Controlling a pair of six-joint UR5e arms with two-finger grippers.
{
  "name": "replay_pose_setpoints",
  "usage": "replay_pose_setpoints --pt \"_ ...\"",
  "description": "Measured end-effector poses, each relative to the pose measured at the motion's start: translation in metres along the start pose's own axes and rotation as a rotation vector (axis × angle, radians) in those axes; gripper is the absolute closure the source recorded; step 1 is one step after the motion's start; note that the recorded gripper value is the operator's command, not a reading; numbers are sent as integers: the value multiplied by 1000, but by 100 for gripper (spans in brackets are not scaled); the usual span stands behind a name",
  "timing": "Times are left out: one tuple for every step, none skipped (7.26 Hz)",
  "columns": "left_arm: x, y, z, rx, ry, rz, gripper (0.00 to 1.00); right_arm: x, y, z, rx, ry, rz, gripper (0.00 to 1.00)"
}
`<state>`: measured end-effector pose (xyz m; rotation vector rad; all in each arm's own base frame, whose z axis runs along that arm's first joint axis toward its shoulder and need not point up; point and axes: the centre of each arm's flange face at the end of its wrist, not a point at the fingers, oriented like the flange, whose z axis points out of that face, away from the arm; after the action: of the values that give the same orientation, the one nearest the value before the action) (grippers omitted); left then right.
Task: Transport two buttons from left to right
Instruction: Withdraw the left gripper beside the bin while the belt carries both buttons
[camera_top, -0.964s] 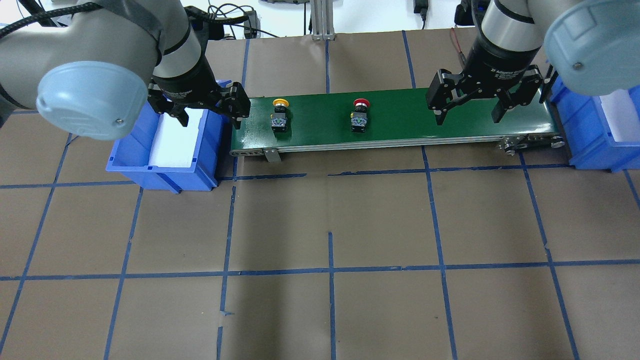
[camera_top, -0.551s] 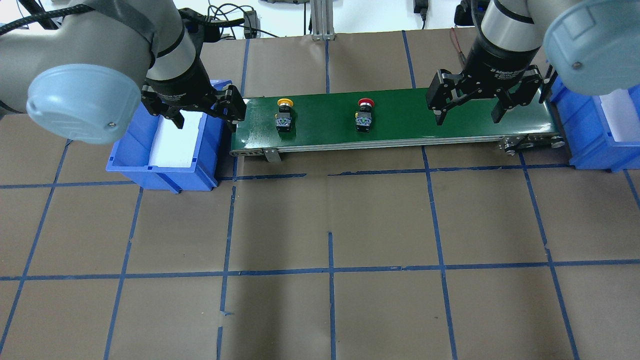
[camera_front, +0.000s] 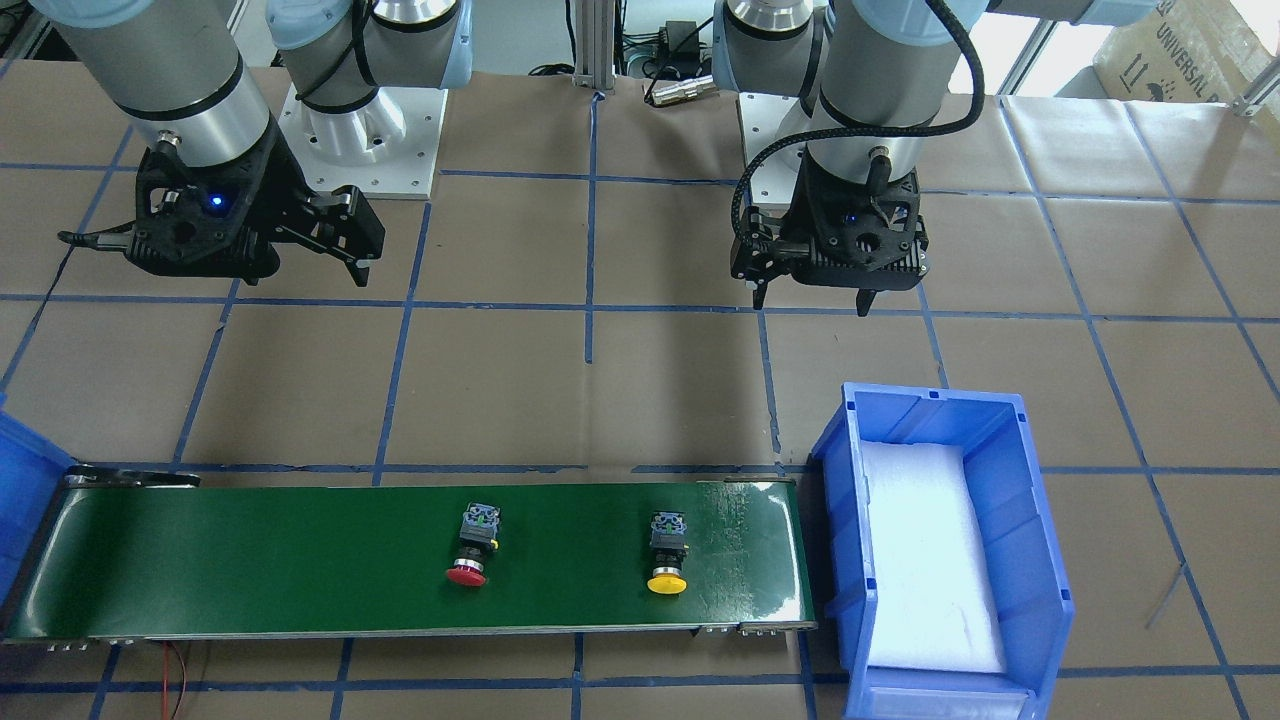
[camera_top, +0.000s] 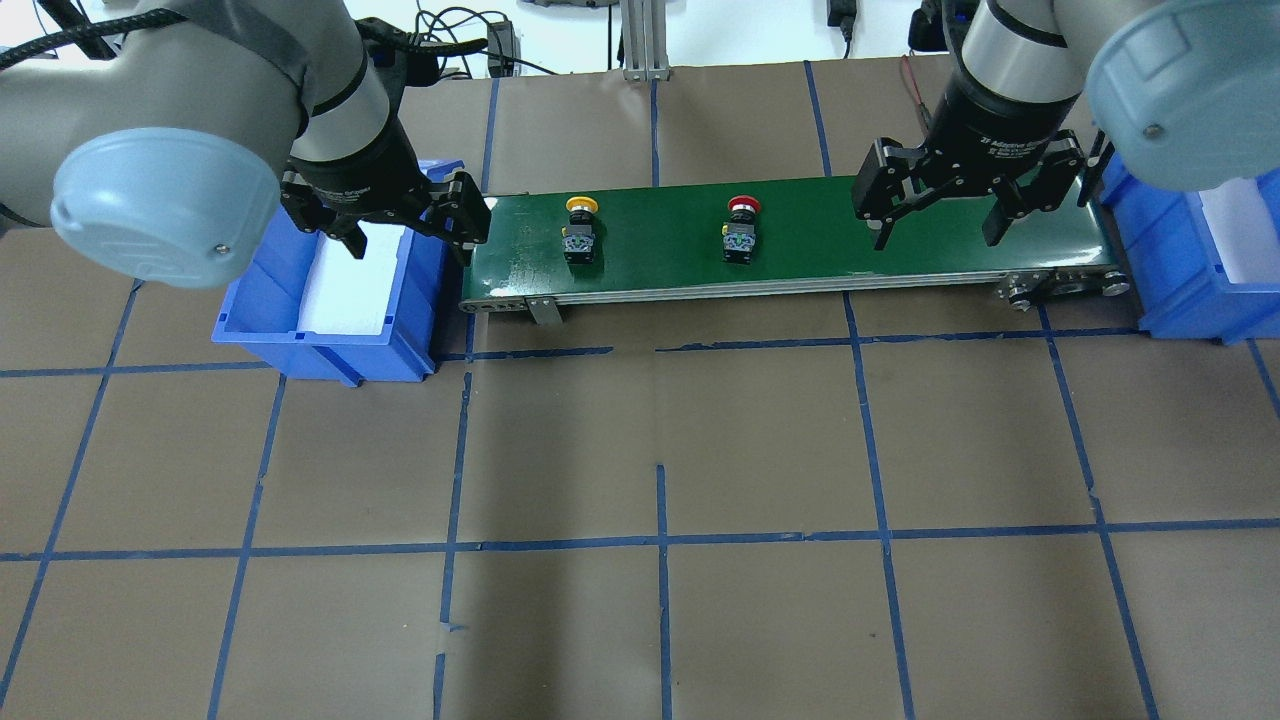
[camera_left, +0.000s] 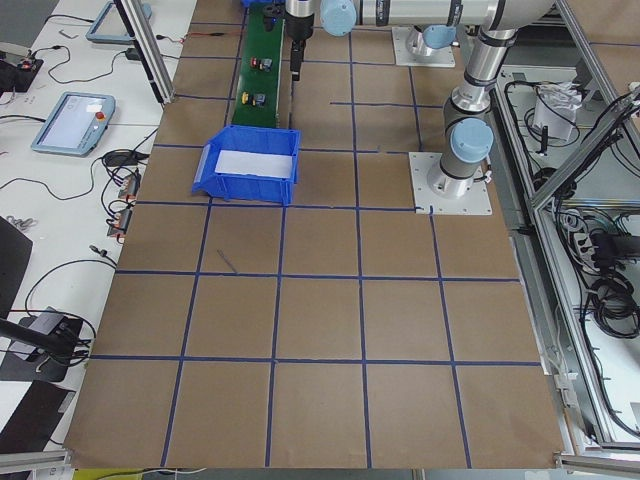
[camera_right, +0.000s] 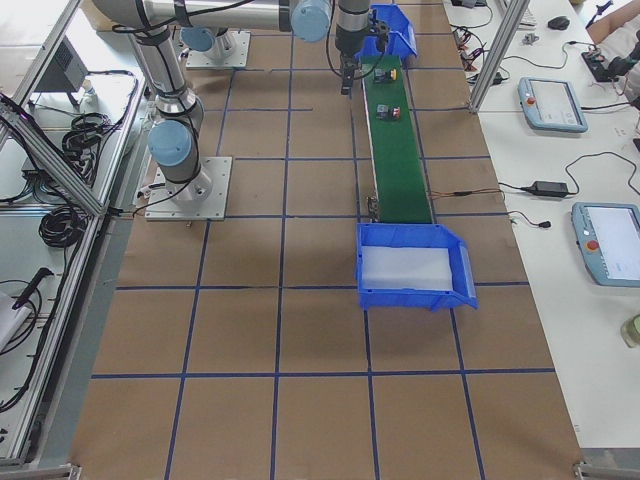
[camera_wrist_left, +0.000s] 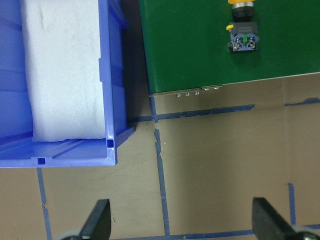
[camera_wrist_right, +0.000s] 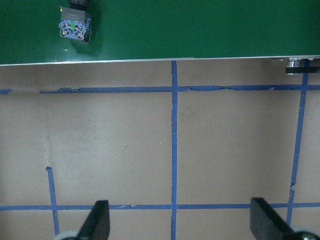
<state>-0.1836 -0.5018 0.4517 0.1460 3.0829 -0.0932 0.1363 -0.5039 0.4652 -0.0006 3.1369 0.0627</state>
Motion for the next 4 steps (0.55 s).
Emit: replay_pose_setpoints --pt "0 0 0 -1 0 1 0 0 0 0 0 1 -2 0" --pt "1 0 0 -1 0 2 0 0 0 0 1 1 -4 0" --pt "1 1 0 -1 0 3 0 0 0 0 1 1 -5 0" --pt "2 1 1 -3 0 3 0 0 0 0 1 1 -5 0"
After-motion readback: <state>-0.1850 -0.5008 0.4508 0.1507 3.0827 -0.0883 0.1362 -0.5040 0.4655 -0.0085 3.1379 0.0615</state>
